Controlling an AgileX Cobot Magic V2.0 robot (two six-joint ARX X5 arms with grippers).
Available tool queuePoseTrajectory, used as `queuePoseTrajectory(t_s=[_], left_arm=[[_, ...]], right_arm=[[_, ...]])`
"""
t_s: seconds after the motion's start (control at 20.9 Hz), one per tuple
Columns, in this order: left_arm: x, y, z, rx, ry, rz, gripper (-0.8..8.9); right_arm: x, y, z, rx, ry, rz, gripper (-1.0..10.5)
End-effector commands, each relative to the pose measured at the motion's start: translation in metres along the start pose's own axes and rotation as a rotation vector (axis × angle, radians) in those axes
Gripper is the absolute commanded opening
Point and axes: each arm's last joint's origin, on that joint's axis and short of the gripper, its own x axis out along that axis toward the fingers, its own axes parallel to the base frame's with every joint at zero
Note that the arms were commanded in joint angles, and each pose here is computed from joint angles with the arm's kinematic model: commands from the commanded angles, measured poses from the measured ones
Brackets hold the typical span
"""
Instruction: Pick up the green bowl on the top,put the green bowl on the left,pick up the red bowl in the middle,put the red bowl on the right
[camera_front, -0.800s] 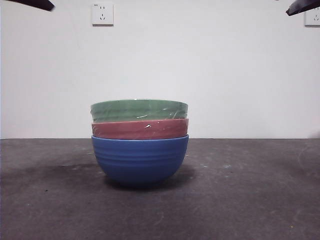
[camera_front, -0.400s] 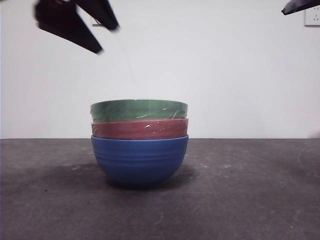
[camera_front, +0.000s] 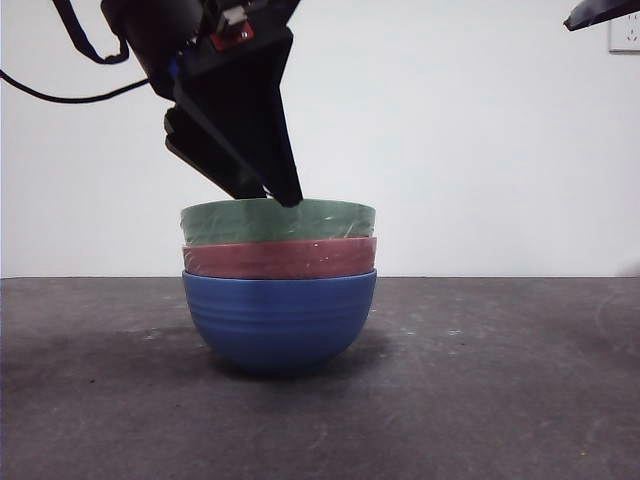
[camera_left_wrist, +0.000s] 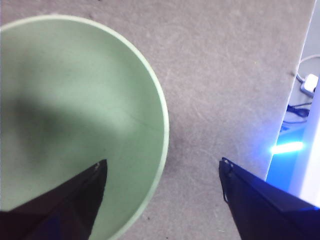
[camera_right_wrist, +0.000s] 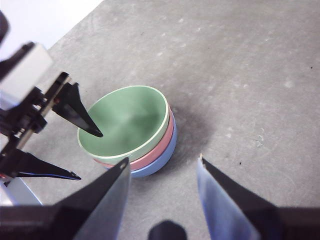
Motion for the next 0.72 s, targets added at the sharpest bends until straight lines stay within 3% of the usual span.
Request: queuePoseTrajectory(t_s=[0.05,0.19,0.38,0.72], left_arm=[[0.006,0.001,-0.001,0.032,0.017,-0.009,3.38],[0.007,0.0,-0.002,0.047,0.028,-0.012,1.48],[0.007,0.0,-0.001,0.067,0.026,-0.011,-0.11],[-0.007,0.002,0.012,0.1,-0.018,0.008,-0.09]], right_arm=[[0.0,0.001,0.001,-0.005,0.001,0.006,2.2],[0.0,0.001,-0.001,0.003,0.015,0.006,2.2],[0.0,0.001,-0.001,0.004,0.016,0.006,2.2],[0.0,0.001,-0.001,0.003,0.016,0.006,2.2]])
